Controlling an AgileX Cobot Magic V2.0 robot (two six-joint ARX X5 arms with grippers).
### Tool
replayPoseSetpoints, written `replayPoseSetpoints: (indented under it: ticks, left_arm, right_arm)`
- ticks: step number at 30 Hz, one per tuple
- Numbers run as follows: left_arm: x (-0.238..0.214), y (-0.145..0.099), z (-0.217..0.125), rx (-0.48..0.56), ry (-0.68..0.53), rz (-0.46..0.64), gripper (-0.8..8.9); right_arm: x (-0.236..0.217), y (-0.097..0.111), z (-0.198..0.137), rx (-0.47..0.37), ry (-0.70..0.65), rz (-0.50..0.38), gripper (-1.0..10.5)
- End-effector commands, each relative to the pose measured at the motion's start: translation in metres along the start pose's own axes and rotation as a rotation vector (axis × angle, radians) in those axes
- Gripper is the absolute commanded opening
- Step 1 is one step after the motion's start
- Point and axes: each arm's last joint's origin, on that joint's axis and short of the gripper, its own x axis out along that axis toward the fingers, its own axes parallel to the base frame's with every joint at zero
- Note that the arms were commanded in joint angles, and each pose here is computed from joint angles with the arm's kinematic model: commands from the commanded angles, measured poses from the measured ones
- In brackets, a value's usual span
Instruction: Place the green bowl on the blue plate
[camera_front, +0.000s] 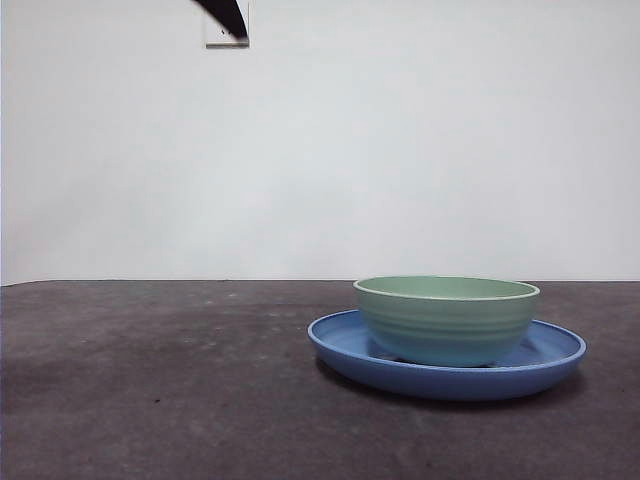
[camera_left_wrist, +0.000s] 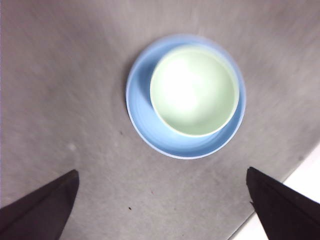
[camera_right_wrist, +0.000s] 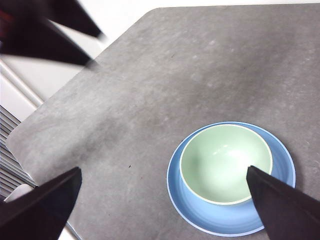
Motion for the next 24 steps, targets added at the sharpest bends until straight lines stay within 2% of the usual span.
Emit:
replayPoseSetpoints:
  ticks: [1, 4, 8, 10, 19, 24]
  left_arm:
    - [-0.032, -0.005, -0.013, 0.039, -0.078, -0.001, 6.29]
    - [-0.061, -0.003, -0.05, 0.063, -0.148, 0.011, 6.29]
    - [-0.075, 0.002, -0.113, 0.056, -0.242, 0.039, 6.29]
    - [-0.077, 0.003, -0.133, 0.055, -0.281, 0.048, 6.29]
    - [-0.06, 0.004, -0.199, 0.024, -0.37, 0.053, 6.26]
    - [-0.06, 0.003, -0.212, -0.012, -0.39, 0.046, 6.26]
  right_arm:
    - [-0.002, 0.002, 0.004, -0.001, -0.013, 0.008, 5.9]
    - [-0.002, 0.002, 0.004, -0.002, -0.014, 0.007, 5.9]
    - [-0.002, 0.002, 0.005, -0.006, -0.02, 0.005, 5.9]
    - [-0.002, 0.002, 0.005, -0.006, -0.021, 0.001, 5.9]
    - [-0.001, 0.002, 0.005, -0.003, -0.019, -0.004, 5.9]
    - [0.0, -0.002, 0.003, 0.019, -0.002, -0.076, 5.9]
